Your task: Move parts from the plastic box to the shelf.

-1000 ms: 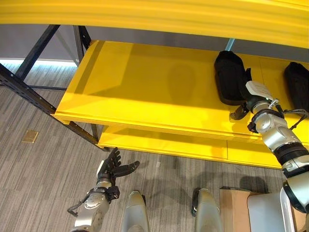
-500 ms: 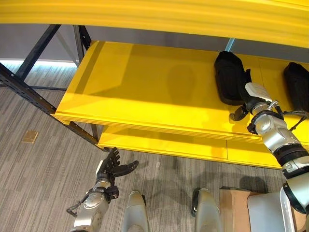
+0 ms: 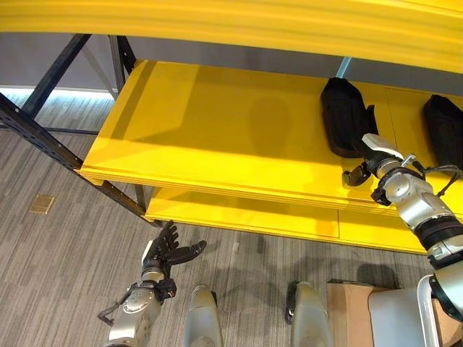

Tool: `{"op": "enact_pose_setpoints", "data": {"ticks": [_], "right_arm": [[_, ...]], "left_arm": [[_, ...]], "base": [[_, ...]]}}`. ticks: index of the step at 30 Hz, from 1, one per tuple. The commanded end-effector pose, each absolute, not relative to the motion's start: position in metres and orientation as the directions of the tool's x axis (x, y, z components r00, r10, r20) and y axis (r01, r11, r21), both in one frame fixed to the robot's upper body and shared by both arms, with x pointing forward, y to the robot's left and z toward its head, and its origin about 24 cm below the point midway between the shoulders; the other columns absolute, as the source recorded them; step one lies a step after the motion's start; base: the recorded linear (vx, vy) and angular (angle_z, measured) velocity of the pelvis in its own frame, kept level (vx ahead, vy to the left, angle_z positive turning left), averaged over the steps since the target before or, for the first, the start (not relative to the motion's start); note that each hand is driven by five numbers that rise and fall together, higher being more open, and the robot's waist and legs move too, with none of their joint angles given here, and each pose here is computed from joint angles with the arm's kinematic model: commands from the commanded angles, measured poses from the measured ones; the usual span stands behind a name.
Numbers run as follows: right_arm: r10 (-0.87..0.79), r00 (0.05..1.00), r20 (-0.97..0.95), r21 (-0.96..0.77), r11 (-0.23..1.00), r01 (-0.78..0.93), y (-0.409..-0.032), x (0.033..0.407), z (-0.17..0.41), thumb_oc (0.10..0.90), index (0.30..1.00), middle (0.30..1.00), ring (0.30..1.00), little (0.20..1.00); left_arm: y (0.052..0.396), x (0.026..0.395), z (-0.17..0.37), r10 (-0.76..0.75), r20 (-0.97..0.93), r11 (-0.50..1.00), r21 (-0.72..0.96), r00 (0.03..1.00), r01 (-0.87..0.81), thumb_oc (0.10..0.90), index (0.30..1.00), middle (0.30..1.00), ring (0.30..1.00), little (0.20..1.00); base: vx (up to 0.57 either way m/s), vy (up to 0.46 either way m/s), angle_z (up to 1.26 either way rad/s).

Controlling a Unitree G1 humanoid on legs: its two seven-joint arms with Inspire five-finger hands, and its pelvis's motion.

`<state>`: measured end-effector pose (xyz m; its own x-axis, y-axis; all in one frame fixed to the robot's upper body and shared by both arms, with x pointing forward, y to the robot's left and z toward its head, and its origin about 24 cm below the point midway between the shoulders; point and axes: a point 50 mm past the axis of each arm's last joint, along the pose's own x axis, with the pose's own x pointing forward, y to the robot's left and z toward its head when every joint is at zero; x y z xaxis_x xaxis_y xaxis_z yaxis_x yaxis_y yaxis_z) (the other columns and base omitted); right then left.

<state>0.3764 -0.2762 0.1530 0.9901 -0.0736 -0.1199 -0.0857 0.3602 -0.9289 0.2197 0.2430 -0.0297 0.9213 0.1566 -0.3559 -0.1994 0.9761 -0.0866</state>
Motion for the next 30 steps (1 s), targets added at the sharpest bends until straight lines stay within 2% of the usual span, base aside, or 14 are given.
{"op": "enact_pose_setpoints", "data": {"ticks": [1, 18, 30], "right_arm": [[-0.019, 1.0, 0.008, -0.932, 0.363, 0.015, -0.274, 0.381, 0.195, 0.9, 1.0, 1.0, 1.0, 1.0], [0.08, 0.994, -0.075, -0.895, 0.434, -0.102, -0.28, 0.368, 0.204, 0.9, 1.0, 1.0, 1.0, 1.0], [0.173, 0.982, -0.081, -0.871, 0.466, -0.154, -0.271, 0.364, 0.218, 0.9, 1.0, 1.0, 1.0, 1.0]], "left_arm": [[0.261, 0.235, 0.006, 0.15, -0.187, 0.987, -0.022, 0.971, -0.157, 0.9, 1.0, 1.0, 1.0, 1.0], [0.262, 0.236, 0.007, 0.128, -0.187, 0.99, -0.037, 0.974, -0.137, 0.9, 1.0, 1.0, 1.0, 1.0], [0.26, 0.238, 0.009, 0.106, -0.182, 0.992, -0.043, 0.978, -0.116, 0.9, 1.0, 1.0, 1.0, 1.0]], "base": [[0.0, 0.0, 0.0], [0.0, 0.0, 0.0], [0.0, 0.0, 0.0]]}}
